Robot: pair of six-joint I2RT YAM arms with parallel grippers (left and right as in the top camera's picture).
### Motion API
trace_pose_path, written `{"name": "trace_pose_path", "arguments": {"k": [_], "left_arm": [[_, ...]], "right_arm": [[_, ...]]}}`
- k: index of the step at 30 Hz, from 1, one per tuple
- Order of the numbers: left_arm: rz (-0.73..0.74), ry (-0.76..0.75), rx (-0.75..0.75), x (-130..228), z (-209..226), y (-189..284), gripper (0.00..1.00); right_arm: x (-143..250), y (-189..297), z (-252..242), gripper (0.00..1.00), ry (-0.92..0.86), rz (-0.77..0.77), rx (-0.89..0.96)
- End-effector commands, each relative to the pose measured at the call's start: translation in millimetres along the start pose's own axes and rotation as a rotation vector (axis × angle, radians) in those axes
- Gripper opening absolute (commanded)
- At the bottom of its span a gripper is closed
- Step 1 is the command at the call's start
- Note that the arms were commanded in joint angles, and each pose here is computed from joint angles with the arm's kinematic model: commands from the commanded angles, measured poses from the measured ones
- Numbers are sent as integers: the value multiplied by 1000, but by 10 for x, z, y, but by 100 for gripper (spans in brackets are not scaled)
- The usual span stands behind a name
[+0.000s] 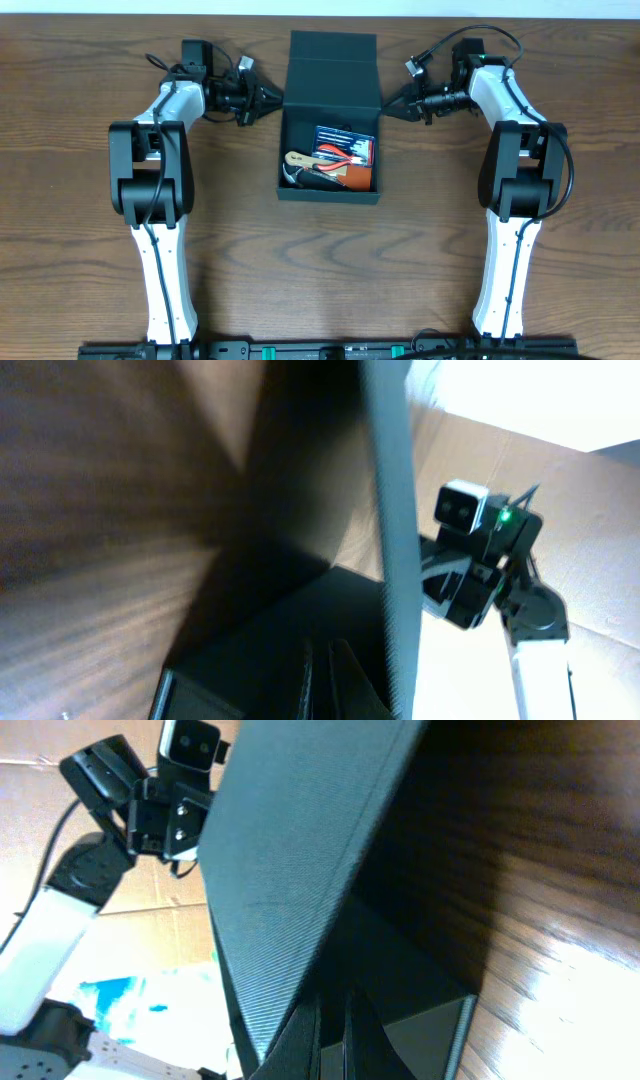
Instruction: Pack container
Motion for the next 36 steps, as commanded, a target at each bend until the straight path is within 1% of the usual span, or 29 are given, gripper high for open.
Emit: {"name": "trace_pose_path", "arguments": {"k": [1,9,16,19,22,24,30,36], "left_arm": [[30,-57,9,89,-92,2,5],[80,-20,-26,267,3,22,5],[99,-41,-42,379,-53,72,5],[77,-57,-82,358,-31,88,5],[45,-72,-136,301,37,94,5],[31,-86,-150,270,51,95,5],[19,-135,-105,206,-39,82,5],[-2,-156,-43,115,-175,72,5]], "right_arm": [[44,-74,-26,1,43,23,28],[135,-70,-34,1,44,53,32],[160,-70,-43,1,33,61,39],[148,-63,-63,1,38,57,52],[89,-44,-173,1,9,34,126],[21,-39,-184,1,31,11,134],[-136,-47,106,1,164,-34,-59],[-194,-19,313,1,252,-48,-193]]}}
Point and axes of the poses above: each gripper's point midway between its finger pads, its own y axis back along the fingers, its own z axis along the line the jaws close on, x = y × z, the point moved 3 cm from there along y, back along the fingers
